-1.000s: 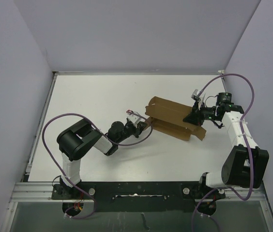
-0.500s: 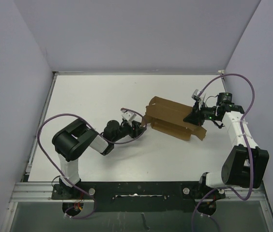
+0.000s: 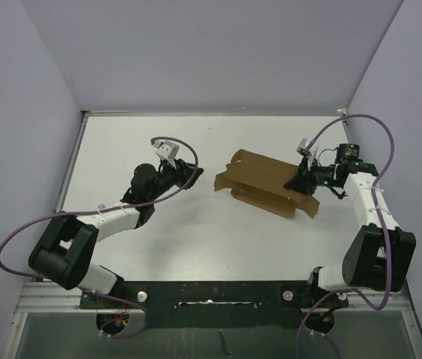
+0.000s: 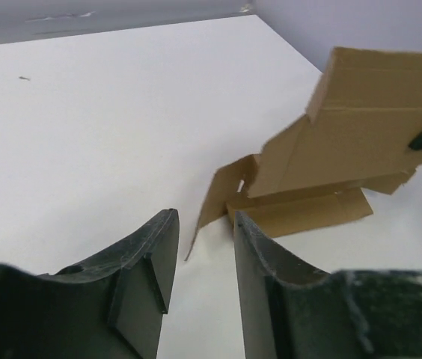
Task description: Fold the paper box
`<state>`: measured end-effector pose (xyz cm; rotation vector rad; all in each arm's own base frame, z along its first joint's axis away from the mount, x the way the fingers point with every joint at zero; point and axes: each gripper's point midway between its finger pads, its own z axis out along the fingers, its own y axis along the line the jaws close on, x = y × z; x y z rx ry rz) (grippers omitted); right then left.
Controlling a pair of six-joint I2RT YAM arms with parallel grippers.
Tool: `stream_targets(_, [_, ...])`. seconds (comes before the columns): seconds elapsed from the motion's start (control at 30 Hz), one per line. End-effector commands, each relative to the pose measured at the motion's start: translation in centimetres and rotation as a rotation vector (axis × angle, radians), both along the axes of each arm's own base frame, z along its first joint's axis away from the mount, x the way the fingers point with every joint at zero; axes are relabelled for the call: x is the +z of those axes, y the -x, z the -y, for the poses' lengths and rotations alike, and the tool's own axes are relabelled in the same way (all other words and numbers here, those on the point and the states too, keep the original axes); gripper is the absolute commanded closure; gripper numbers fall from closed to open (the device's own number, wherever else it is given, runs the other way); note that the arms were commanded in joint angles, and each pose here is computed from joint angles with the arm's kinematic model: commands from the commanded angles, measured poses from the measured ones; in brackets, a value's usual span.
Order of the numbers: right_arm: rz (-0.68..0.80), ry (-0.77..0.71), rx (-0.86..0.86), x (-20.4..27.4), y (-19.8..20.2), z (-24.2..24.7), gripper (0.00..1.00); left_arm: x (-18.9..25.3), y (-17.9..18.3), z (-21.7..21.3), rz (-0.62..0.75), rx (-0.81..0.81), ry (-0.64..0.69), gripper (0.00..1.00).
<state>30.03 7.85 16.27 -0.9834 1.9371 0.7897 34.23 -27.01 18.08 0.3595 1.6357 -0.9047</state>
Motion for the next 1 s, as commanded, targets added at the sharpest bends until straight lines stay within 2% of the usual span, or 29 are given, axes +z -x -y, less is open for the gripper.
stream_targets(0.0, [0.031, 0.016, -0.002, 0.7, -0.1, 0.3, 1.00, -0.7, -3.0, -1.5, -0.124, 0.048, -0.041, 0.70])
stream_targets(0.2, [0.033, 0.013, -0.002, 0.7, -0.1, 0.3, 1.00, -3.3, -6.0, 1.5, -0.168, -0.031, -0.091, 0.72])
stream_targets(0.4, [0.032, 0.007, -0.001, 0.8, -0.1, 0.3, 1.00, -6.2, -7.1, 4.4, -0.196, -0.106, -0.097, 0.72])
stream_targets(0.63, [0.033, 0.000, 0.001, 1.0, -0.1, 0.2, 1.00, -7.5, -5.3, 7.6, -0.165, -0.233, -0.074, 0.71])
stream_targets(0.97, [0.031, -0.017, 0.004, 1.3, 0.0, 0.1, 1.00, -8.3, -2.4, 9.1, -0.060, -0.327, -0.046, 0.69])
